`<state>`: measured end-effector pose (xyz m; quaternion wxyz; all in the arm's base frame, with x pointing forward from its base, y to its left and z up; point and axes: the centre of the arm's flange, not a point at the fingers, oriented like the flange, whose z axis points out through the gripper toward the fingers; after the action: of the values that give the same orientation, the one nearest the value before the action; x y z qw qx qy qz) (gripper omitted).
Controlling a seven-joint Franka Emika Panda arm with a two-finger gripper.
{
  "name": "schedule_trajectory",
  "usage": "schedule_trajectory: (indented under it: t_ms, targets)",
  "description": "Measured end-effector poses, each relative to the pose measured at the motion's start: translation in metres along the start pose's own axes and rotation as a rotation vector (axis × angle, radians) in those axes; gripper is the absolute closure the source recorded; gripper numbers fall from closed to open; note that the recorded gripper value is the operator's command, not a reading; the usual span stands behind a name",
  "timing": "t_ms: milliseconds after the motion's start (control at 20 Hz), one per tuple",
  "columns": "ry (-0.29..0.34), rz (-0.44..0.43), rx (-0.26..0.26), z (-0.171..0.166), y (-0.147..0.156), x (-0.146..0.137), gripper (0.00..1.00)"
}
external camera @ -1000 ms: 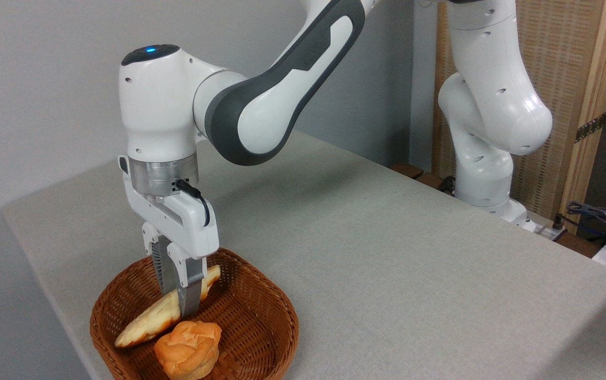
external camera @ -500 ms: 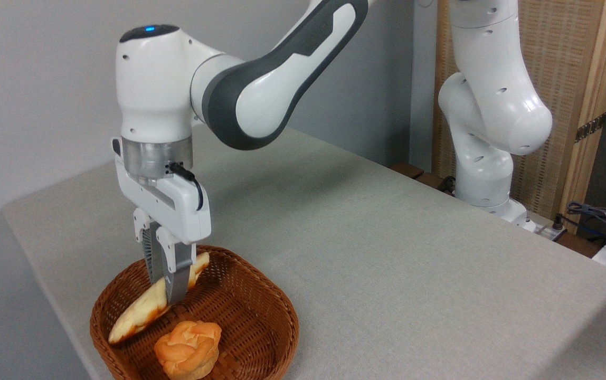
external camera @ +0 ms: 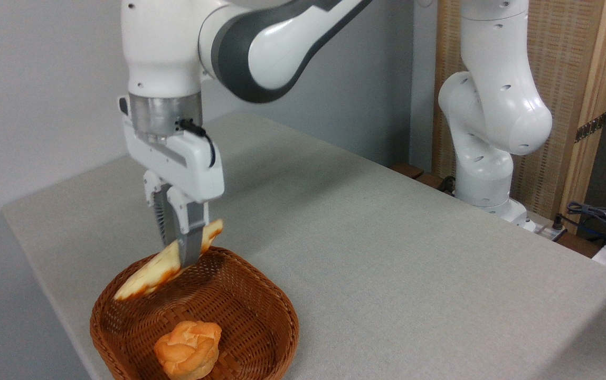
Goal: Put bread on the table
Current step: 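Carry the held bread roll out of the basket over the table, then lower the bread roll onto the table and open the gripper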
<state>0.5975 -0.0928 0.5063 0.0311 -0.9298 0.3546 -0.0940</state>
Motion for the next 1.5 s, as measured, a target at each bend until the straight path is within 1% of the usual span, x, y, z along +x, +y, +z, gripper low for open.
schedule_trajectory:
  t_ms: [100, 250, 500, 550, 650, 700, 750, 800, 850, 900, 1150, 1500]
  targets:
    - [-0.037, 0.006, -0.035, -0.011, 0.010, -0.006, 0.56]
    - [-0.106, 0.022, -0.090, -0.022, 0.026, -0.016, 0.55]
    - [-0.198, 0.009, -0.216, -0.028, 0.044, -0.036, 0.55]
    - [-0.225, 0.008, -0.243, -0.026, 0.048, -0.041, 0.52]
    - [-0.268, 0.006, -0.287, -0.020, 0.054, -0.048, 0.49]
    - [-0.284, 0.008, -0.303, -0.016, 0.058, -0.050, 0.41]
    - [-0.297, 0.013, -0.314, -0.013, 0.062, -0.051, 0.40]
    - [-0.310, 0.021, -0.322, -0.007, 0.068, -0.052, 0.33]
    - [-0.323, 0.033, -0.331, -0.001, 0.073, -0.053, 0.07]
    - [-0.337, 0.050, -0.341, 0.006, 0.079, -0.054, 0.00]
    - [-0.379, 0.096, -0.362, 0.028, 0.100, -0.048, 0.00]
    - [-0.388, 0.106, -0.365, 0.033, 0.105, -0.045, 0.00]
